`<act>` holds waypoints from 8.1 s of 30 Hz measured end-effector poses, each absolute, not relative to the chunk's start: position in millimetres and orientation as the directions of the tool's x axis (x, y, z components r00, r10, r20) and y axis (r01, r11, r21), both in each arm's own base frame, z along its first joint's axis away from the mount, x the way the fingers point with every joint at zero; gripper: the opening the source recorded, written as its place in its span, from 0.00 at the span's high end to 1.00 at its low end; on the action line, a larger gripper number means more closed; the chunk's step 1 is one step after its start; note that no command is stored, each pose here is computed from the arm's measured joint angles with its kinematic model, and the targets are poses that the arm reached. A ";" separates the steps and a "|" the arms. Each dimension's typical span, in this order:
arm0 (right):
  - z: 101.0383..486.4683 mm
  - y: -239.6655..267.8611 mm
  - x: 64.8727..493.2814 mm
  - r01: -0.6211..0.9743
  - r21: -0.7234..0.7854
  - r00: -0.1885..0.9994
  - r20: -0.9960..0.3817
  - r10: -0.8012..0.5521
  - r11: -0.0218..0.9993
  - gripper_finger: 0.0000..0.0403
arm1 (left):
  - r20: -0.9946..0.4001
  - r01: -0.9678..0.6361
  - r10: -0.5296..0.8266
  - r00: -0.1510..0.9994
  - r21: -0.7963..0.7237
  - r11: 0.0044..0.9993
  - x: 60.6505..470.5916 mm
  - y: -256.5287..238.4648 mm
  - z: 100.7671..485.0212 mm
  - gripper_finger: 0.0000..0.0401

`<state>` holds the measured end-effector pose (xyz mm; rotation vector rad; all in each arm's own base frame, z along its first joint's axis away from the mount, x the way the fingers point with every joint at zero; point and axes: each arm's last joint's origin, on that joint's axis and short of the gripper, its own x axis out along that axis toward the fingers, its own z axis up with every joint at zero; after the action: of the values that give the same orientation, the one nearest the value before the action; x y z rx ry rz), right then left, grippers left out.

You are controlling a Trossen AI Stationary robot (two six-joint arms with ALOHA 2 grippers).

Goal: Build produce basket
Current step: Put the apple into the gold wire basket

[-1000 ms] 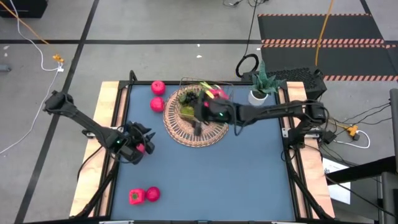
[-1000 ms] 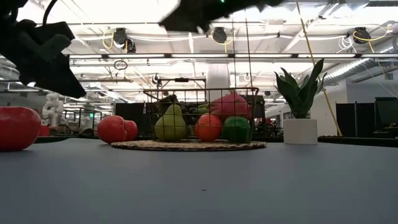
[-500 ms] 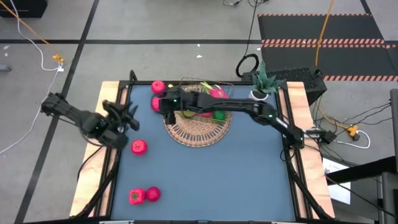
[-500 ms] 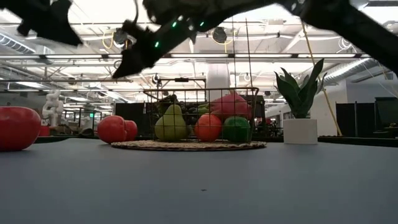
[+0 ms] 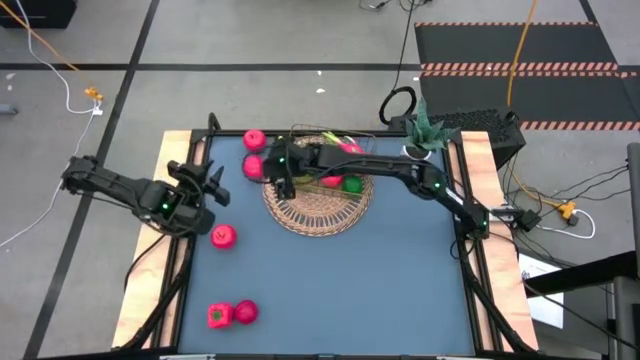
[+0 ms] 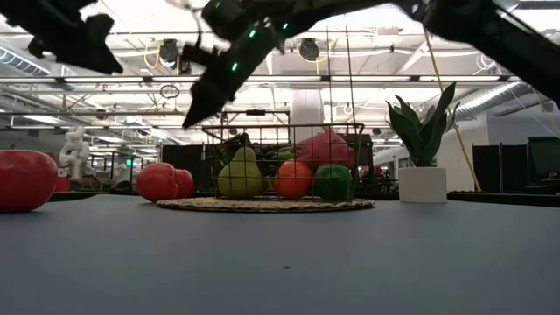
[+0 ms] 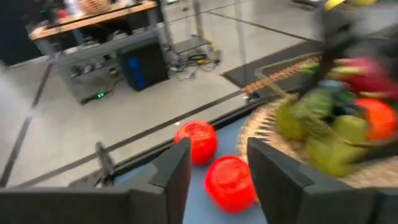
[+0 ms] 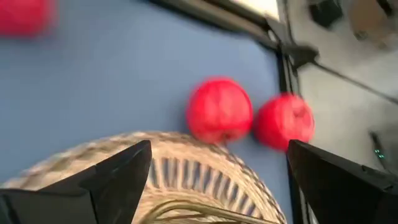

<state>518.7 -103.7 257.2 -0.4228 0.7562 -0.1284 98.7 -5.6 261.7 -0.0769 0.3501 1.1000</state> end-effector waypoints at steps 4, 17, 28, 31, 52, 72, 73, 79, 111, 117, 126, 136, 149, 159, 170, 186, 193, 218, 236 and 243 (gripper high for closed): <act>287.1 -113.5 494.3 -0.085 -0.329 0.816 -0.564 -0.123 0.941 0.10 | -0.324 -0.935 0.895 0.305 0.075 0.346 99.6 5.2 255.3 0.46; 312.0 -114.6 361.3 0.067 -0.201 0.998 0.021 -0.064 0.977 0.11 | -0.391 -0.899 0.823 0.413 -0.027 0.438 147.8 102.2 270.6 0.25; 312.3 -98.5 312.5 0.093 -0.165 0.983 0.175 -0.064 0.982 0.11 | -0.610 -0.892 0.667 0.427 -0.165 0.420 152.1 213.7 196.6 0.25; 305.7 -98.5 312.1 0.093 -0.163 0.986 0.151 -0.068 0.982 0.11 | -0.599 -0.889 0.672 0.436 -0.168 0.426 157.8 222.6 186.4 0.22; 297.5 -103.1 310.0 0.213 -0.147 0.973 0.122 -0.196 0.966 0.11 | -0.678 -0.903 0.655 0.334 -0.031 0.428 161.9 233.4 154.7 0.08; 295.9 -103.2 310.2 0.211 -0.149 0.975 0.106 -0.197 0.966 0.11 | -0.717 -0.889 0.623 0.313 0.009 0.457 159.7 230.7 148.5 0.21; 295.9 -103.2 310.2 0.212 -0.149 0.975 0.106 -0.197 0.966 0.11 | -0.716 -0.890 0.624 0.311 0.011 0.456 158.6 229.1 151.4 0.21; 295.9 -103.3 310.2 0.213 -0.150 0.974 0.105 -0.198 0.965 0.11 | -0.638 -0.884 0.683 0.355 0.007 0.467 150.2 216.0 188.9 0.18; 306.2 -87.7 313.4 0.176 -0.143 0.967 0.210 -0.144 0.974 0.11 | -0.137 -0.487 0.478 0.867 -0.031 0.873 285.9 181.6 218.0 0.02; 306.7 -85.8 313.5 0.171 -0.138 0.968 0.211 -0.139 0.976 0.11 | -0.214 -0.500 0.482 0.850 -0.035 0.865 286.7 181.0 221.8 0.05; 307.0 -83.4 312.4 0.159 -0.114 0.973 0.187 -0.136 0.981 0.11 | -0.285 -0.516 0.496 0.820 0.005 0.857 252.6 145.8 272.1 0.10; 309.2 -62.8 315.4 0.095 -0.121 0.979 0.190 -0.070 0.988 0.11 | -0.427 -0.435 0.392 0.815 -0.004 0.901 226.5 84.8 287.8 0.20; 331.0 10.0 312.2 -0.007 -0.200 0.975 0.216 0.051 0.980 0.11 | -0.462 -0.389 0.361 0.810 0.038 0.921 198.8 -13.8 260.3 0.34; 329.9 54.2 363.3 0.007 -0.191 0.982 -0.186 -0.043 0.982 0.11 | -0.695 -0.533 0.374 0.614 -0.015 0.846 154.5 -57.2 229.1 0.42; 235.4 34.8 461.1 -0.086 -0.037 0.947 -0.314 0.070 0.996 0.11 | -0.682 -0.685 0.531 0.502 0.061 0.726 125.1 -59.6 227.8 0.52; 157.0 149.9 557.2 -0.501 0.038 0.793 -0.379 0.477 0.865 0.11 | -0.552 -0.695 0.656 0.515 0.180 0.696 125.0 -53.4 230.9 0.68; 137.5 171.8 561.9 -0.551 0.036 0.774 -0.351 0.527 0.834 0.11 | -0.490 -0.698 0.691 0.532 0.208 0.685 125.9 -52.7 232.7 0.68; 168.0 137.4 545.0 -0.456 0.068 0.686 -0.609 0.399 0.887 0.36 | -0.610 -0.692 0.623 0.489 0.163 0.703 125.1 -53.5 222.8 0.68; 303.0 -12.9 411.0 0.129 -0.402 0.705 -0.606 -0.369 0.907 0.34 | -0.593 -0.789 0.681 0.430 0.121 0.603 113.6 -44.4 190.7 0.68; 258.9 -97.0 347.4 0.425 -0.218 0.722 -0.503 -0.475 0.878 0.30 | -0.456 -0.817 0.754 0.474 0.093 0.570 120.9 -40.9 194.8 0.68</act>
<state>347.4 -97.0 258.9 -0.0898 0.5798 -0.4976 120.9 -40.9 194.8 -0.1439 0.4824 0.9646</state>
